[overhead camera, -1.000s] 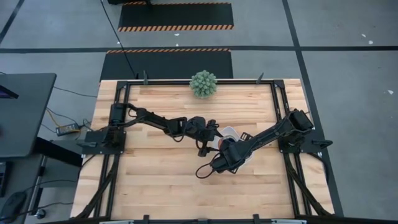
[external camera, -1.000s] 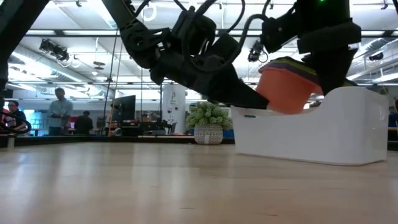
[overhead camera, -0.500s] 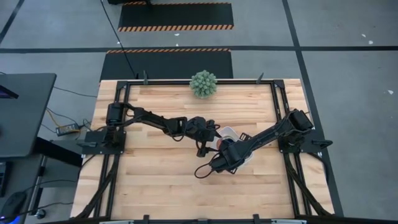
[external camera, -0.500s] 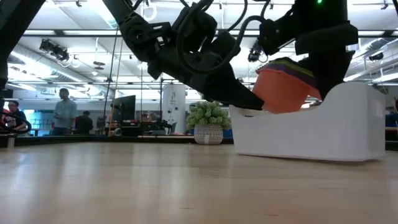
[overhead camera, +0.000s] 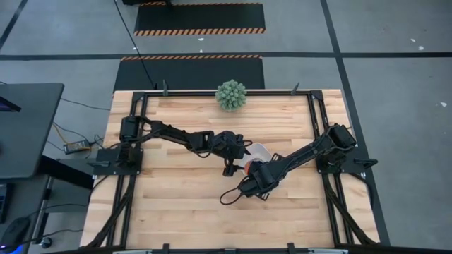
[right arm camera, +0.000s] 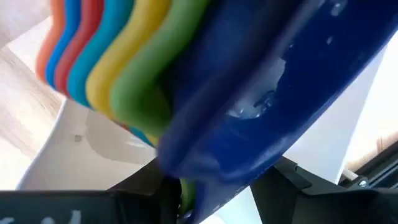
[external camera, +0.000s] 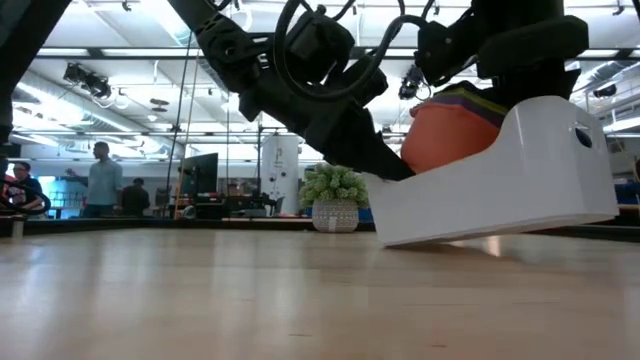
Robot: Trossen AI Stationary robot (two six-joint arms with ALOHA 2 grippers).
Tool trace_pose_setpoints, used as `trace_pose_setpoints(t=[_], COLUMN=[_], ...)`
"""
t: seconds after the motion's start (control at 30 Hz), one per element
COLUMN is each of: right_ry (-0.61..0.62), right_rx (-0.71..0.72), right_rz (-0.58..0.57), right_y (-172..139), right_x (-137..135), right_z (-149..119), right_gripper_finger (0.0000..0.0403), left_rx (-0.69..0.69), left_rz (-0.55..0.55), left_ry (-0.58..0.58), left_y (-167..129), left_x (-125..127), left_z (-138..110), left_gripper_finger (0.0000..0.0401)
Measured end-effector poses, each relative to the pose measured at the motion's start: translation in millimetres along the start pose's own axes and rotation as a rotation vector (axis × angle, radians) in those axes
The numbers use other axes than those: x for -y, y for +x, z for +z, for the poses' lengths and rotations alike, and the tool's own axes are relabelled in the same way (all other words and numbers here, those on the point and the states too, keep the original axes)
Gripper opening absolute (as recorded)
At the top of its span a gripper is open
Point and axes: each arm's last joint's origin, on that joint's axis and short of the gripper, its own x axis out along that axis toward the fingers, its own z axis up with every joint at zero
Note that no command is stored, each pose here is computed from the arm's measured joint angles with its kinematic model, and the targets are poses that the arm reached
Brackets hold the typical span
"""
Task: Nest measuring cups in basket
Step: Put the stacked measuring cups into the white bin
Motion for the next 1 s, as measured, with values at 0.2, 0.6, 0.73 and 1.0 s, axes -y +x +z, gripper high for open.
trace_pose_setpoints(t=[0.2,0.6,0.73,1.0], right_ry=[-0.002,0.016,0.031,0.024], right_rx=[0.001,-0.033,-0.046,-0.033], right_rz=[0.011,-0.013,-0.037,-0.025], right_y=[0,0,0,0], right_x=[-1,2,4,5], right_z=[0,-2,-3,0], right_gripper_finger=[0.0169,0.0168,0.0168,0.0166], left_rx=[-0.004,-0.038,-0.052,-0.065], left_rz=[-0.001,0.071,0.065,0.054], left_ry=[0.002,0.020,0.020,0.002], left_y=[0,-10,-12,-19], left_x=[0,-1,1,2], left_z=[1,8,9,13], left_gripper_finger=[0.0324,0.0325,0.0325,0.0325])
